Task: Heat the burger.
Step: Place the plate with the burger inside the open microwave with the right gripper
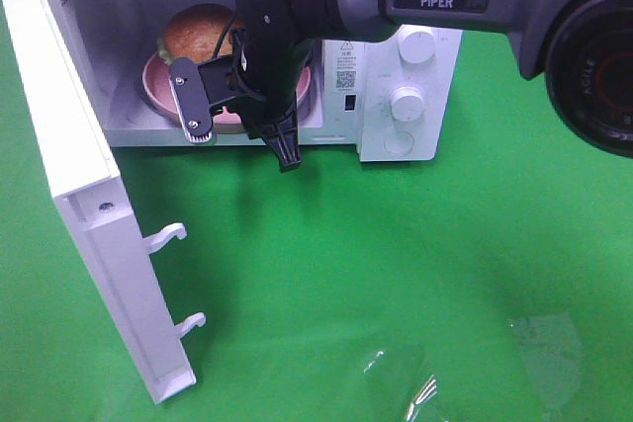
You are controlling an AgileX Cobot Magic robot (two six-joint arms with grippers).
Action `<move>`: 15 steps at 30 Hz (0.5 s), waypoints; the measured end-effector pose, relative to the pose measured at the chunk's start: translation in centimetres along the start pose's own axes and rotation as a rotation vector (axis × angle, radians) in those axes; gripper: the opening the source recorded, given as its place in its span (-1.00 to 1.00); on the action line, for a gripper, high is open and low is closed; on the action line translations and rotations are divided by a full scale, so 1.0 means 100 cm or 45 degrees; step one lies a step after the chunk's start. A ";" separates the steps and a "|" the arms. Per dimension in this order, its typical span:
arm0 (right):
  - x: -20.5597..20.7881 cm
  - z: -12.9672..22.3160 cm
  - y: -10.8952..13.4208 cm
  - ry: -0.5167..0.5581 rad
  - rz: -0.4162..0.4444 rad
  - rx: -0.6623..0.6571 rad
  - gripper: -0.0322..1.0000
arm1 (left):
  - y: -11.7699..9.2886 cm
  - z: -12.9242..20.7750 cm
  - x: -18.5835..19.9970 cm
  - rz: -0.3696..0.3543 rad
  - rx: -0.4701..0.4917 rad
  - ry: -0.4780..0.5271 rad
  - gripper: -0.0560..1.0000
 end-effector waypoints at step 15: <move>-0.011 0.010 -0.018 0.009 0.042 -0.033 -0.77 | 0.000 0.000 0.000 -0.003 -0.002 0.001 0.94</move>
Point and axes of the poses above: a point on each arm's last joint axis where the gripper is mounted, x pointing back along that axis away from the gripper, y along the wrist's bending axis when the last joint is at zero, z = x × y, the point moved 9 cm from there along -x, pointing out along that axis toward the gripper, and after that the axes turned 11 degrees about -x, right-handed, at the moved point
